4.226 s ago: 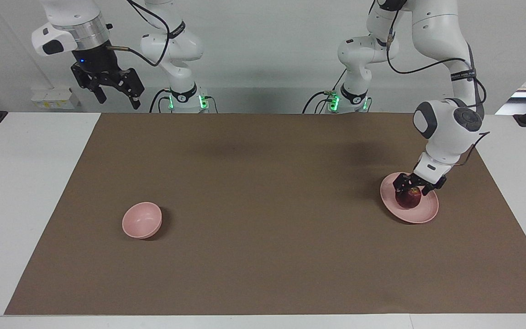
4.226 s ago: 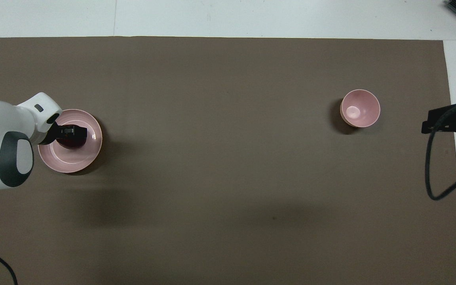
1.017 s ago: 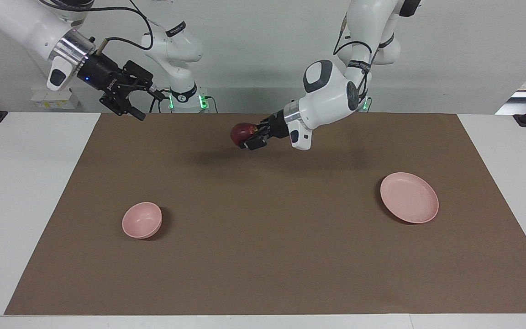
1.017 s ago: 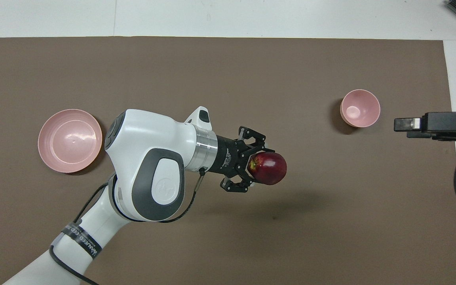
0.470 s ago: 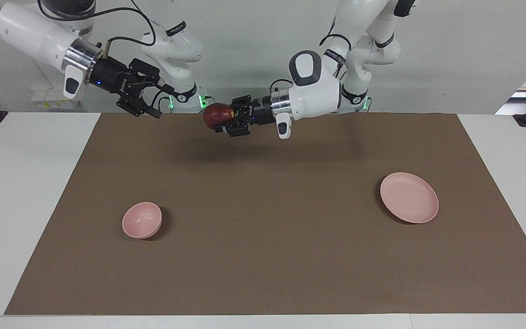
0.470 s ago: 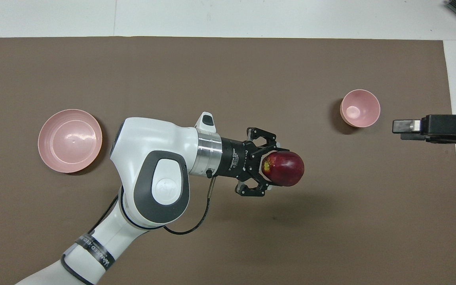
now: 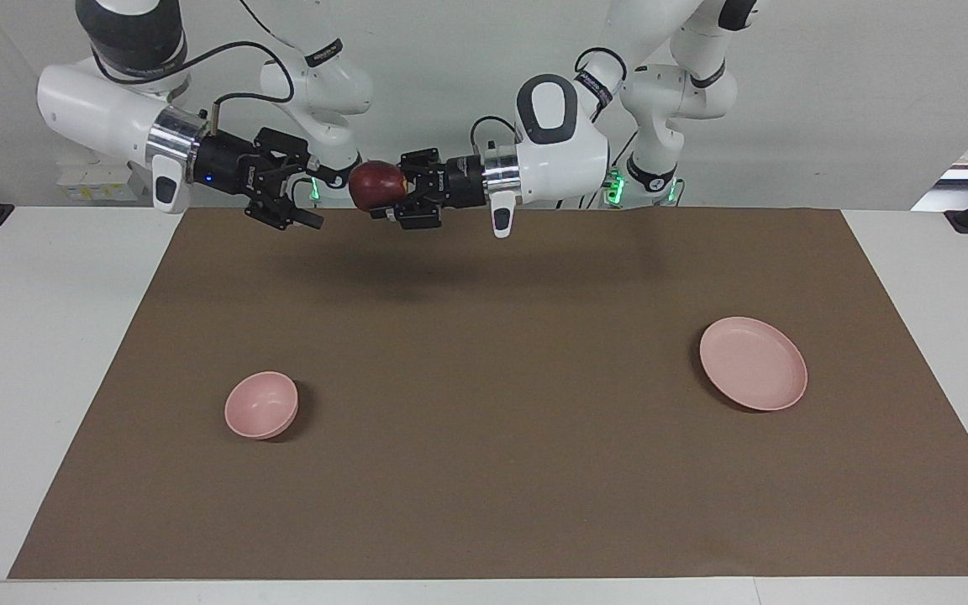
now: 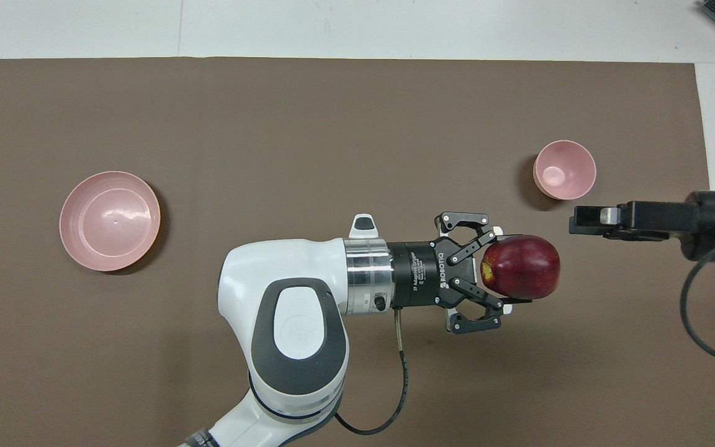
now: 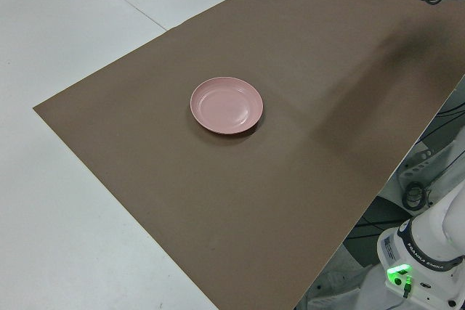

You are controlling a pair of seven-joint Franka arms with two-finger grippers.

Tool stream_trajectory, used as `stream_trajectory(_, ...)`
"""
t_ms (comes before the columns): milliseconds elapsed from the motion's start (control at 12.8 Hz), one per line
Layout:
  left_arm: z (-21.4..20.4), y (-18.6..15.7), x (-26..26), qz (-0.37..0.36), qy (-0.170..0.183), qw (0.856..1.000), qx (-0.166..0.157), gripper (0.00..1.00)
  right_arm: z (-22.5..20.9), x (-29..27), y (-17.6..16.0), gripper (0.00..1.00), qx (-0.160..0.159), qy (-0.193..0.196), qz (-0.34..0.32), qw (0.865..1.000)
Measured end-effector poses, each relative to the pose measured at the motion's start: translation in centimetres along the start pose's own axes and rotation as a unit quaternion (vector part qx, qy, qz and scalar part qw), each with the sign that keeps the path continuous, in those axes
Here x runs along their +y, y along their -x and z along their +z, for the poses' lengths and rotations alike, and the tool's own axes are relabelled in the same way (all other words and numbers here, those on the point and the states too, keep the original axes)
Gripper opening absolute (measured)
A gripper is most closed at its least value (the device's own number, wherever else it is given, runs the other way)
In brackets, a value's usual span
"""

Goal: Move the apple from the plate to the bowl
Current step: 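Close the right gripper on the apple held by the left gripper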

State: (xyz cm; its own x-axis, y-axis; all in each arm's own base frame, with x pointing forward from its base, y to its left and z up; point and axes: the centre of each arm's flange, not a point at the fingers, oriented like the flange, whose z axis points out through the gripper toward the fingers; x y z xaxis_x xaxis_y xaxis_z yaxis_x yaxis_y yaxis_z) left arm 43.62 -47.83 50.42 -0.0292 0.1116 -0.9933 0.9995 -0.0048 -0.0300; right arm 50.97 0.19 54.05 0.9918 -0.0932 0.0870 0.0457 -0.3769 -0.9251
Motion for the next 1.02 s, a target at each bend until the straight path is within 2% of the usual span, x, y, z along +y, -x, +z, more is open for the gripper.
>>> stream_trajectory(235, 0.3, 1.4, -0.1, 0.006, 0.020, 1.000, -0.003, 0.74, 0.7, 1.2, 0.3, 1.00, 0.007, -0.036, 0.001, 0.999)
stream_trajectory(548, 1.2, 1.3, -1.0, 0.005, 0.031, 0.999, 0.008, 0.74, 1.1, -0.1, 0.9, 1.00, -0.011, -0.083, -0.002, 0.996)
stream_trajectory(1017, 1.6, 1.7, -1.2, 0.007, 0.039, 0.999, 0.010, 0.74, 1.1, -0.5, 1.1, 1.00, -0.017, -0.097, -0.003, 0.995)
